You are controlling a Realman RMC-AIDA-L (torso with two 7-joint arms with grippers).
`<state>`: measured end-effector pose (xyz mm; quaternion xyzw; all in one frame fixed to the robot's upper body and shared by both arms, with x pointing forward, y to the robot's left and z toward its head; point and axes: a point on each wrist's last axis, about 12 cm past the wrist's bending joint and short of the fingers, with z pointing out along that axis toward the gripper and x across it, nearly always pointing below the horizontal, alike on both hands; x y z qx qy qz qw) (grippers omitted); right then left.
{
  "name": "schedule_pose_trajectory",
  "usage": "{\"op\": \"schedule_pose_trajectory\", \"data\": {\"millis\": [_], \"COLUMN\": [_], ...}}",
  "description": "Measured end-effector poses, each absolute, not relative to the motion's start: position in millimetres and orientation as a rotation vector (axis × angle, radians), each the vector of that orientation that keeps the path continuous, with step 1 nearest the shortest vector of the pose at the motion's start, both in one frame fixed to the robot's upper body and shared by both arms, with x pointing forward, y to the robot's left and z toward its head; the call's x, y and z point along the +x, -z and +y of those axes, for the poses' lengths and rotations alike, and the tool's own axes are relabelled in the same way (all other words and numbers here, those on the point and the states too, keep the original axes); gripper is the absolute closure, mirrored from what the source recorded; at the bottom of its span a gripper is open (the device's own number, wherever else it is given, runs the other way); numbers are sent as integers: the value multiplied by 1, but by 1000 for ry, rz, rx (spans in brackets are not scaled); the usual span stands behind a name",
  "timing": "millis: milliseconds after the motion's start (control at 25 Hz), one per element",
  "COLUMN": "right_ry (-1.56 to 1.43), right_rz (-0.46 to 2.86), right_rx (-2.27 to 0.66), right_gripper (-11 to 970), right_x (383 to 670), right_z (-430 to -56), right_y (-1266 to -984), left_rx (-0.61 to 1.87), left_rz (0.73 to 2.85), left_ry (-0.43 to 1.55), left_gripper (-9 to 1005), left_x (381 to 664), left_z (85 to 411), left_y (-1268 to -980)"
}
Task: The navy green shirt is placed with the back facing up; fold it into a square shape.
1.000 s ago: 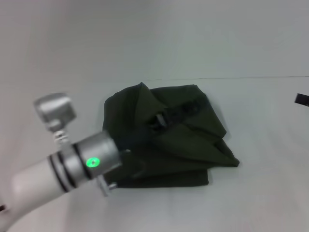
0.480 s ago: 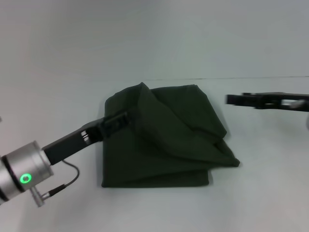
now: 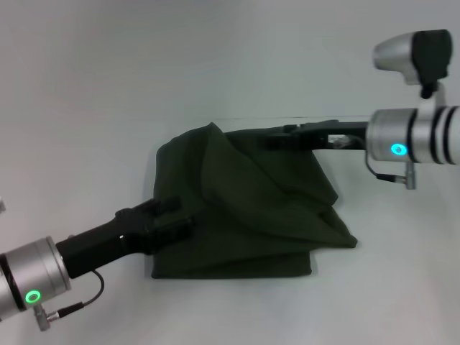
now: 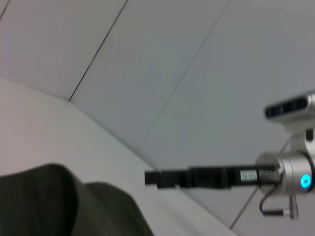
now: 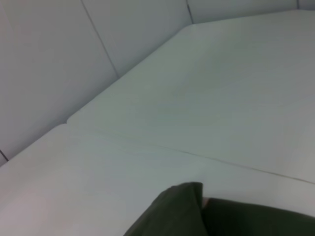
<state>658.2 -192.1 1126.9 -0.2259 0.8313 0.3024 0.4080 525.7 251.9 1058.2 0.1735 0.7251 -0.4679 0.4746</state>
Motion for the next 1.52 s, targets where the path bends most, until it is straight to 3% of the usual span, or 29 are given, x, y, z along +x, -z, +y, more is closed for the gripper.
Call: {"op": "schedule_pose_trajectory", "data": {"millis": [920,1520], "right_ry": [-441,-410], "right_rz": [1999,2033], "right_rx": [-755,-731], "right_gripper": [202,202], "right_x": [685,681], "right_z": [-98,-100], "right_y": [-1139,-1126], "left_rx": [345,330], "left_rz": [1880,1887], "left_ry": [1067,1060], "left_gripper": [121,122], "left_x": [521,524], "left_z": [256,254], "left_y": [-1037,-1036]}}
